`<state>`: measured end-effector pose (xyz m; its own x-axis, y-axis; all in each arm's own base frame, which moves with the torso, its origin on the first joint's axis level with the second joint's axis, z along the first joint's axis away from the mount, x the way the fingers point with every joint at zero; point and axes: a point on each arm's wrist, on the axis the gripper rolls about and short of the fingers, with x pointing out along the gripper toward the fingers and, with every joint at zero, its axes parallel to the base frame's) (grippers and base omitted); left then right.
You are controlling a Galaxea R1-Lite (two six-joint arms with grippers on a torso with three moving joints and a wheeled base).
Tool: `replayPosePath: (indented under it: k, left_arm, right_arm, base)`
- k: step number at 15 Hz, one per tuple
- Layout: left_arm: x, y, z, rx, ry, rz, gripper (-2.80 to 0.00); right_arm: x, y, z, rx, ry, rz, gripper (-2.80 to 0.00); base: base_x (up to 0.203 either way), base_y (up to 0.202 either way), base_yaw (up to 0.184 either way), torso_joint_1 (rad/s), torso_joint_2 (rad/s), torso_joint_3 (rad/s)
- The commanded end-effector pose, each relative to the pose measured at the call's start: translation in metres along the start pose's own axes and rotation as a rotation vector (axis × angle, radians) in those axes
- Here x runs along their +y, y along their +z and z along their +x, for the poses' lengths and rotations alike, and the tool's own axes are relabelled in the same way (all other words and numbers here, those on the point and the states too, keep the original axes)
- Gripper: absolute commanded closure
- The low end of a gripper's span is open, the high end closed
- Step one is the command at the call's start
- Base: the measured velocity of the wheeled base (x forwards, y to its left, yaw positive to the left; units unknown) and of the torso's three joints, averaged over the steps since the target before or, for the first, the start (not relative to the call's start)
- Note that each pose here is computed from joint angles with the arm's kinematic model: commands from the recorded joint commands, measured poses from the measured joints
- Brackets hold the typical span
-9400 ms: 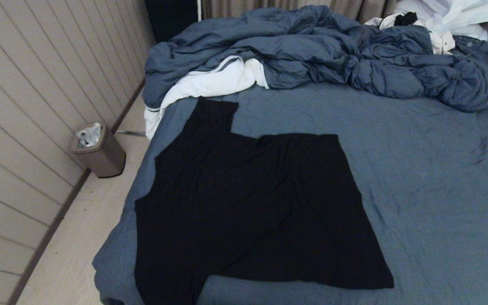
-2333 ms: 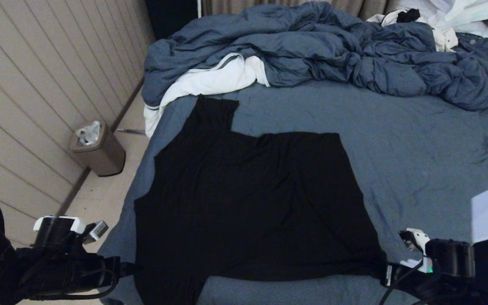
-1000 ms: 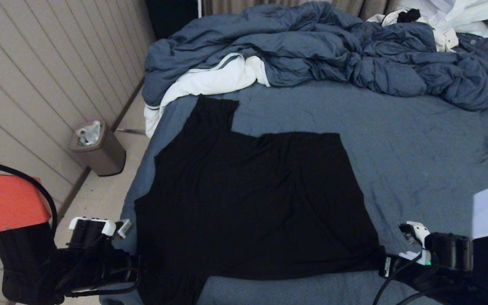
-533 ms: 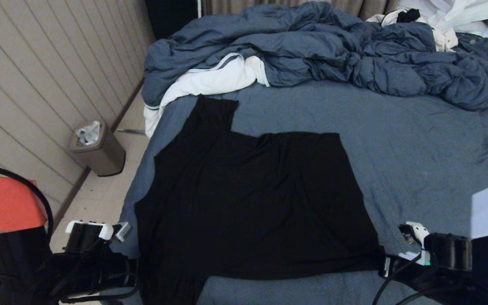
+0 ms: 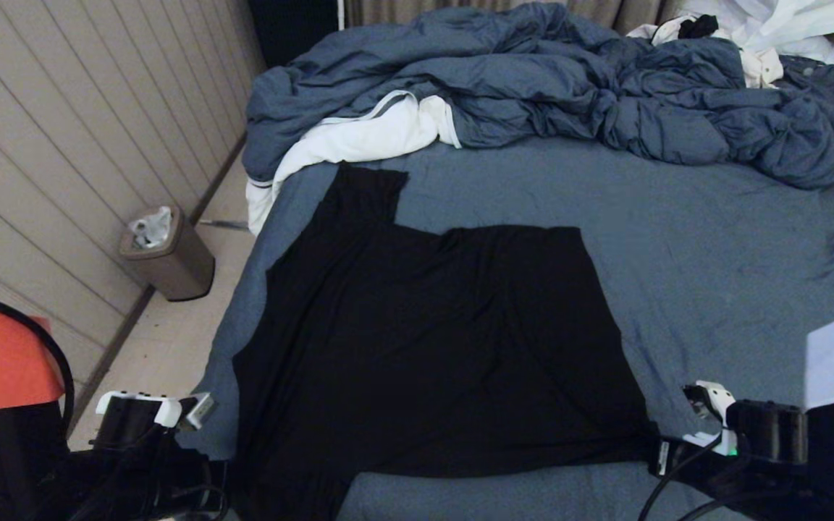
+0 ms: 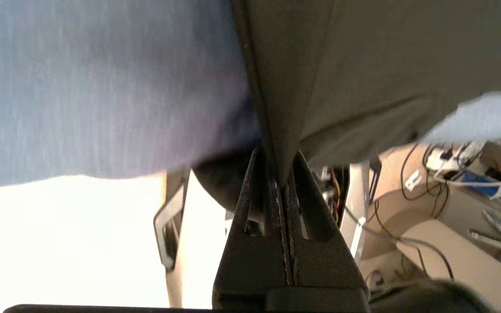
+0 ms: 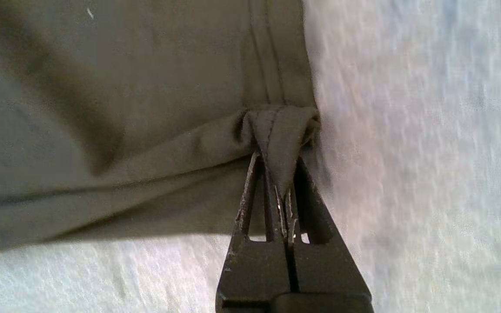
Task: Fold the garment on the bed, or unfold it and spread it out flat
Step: Fold the black T-shirt
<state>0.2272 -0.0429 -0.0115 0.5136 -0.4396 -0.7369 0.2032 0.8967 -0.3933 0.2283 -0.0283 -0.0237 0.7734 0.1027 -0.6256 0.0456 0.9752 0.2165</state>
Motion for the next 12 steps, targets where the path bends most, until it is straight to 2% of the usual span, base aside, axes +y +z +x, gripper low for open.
replayPosePath:
  k: [1,3,6,9,12]
  left_arm:
    - [-0.003,-0.008,-0.011,0.009,-0.001,0.005,0.00]
    - [-0.004,-0.016,-0.019,0.017,0.001,0.019,0.00]
    - [-0.007,-0.029,-0.026,0.035,-0.004,0.033,0.00]
    - [-0.011,-0.035,-0.030,0.028,-0.016,0.056,0.00]
    - [-0.012,-0.033,-0.031,0.010,-0.019,0.063,0.00]
  right_arm:
    - [-0.001,-0.003,-0.006,-0.003,0.006,0.003,0.00]
    - [-0.003,-0.008,-0.011,0.024,0.006,0.015,0.00]
    - [-0.016,-0.008,-0.015,0.014,-0.018,0.042,0.00]
    - [-0.028,-0.008,-0.019,0.006,0.034,0.055,0.00]
    - [-0.027,-0.005,-0.020,-0.007,0.070,0.049,0.00]
  base:
    - [0.000,0.000,0.000,0.000,0.00,0.000]
    - [0.000,0.000,0.000,0.000,0.00,0.000]
    - [0.000,0.000,0.000,0.000,0.00,0.000]
    - [0.000,0.000,0.000,0.000,0.00,0.000]
    - [0.000,0.000,0.000,0.000,0.00,0.000]
